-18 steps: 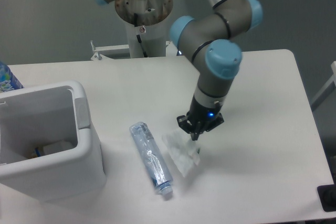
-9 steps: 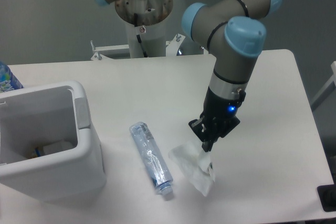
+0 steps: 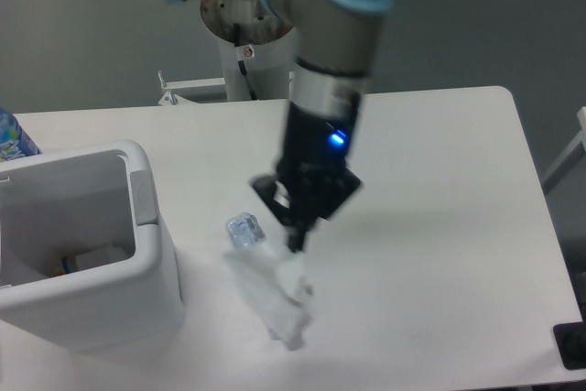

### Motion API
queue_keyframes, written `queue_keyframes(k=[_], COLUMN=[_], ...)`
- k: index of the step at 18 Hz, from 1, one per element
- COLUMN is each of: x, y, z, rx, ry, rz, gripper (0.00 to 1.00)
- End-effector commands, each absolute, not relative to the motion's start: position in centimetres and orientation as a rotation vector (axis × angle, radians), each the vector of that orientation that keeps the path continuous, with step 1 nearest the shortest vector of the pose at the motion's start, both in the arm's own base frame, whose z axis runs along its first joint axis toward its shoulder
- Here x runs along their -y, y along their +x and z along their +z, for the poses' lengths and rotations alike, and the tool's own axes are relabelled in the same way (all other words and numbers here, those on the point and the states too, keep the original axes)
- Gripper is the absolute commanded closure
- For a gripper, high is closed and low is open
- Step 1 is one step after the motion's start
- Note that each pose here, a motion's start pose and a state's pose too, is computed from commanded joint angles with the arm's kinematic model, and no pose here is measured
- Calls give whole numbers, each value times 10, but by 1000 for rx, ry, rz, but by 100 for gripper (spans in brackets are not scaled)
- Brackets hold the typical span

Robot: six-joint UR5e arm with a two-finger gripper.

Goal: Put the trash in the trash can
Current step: 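Lift the tissue and carry it over the white trash bin, then open the gripper to drop the tissue into the bin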

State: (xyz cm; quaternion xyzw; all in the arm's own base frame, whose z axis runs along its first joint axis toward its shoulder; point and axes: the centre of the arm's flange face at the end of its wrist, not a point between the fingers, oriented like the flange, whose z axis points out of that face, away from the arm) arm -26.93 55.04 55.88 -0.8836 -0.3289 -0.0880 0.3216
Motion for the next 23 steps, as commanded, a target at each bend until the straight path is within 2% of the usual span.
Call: queue_keyframes(k=[6,11,18,21,23], x=[-559,-565,-566,-571,-571], y=[-178,-107,-102,-105,-106], z=[578,552,521,511,511], rx=[687,575,577,581,567], ry=[-2361,-2444,-2491,-2505,-2505], rz=[-269,-334,-354,-357,-351], gripper=[100,100,100,94,66])
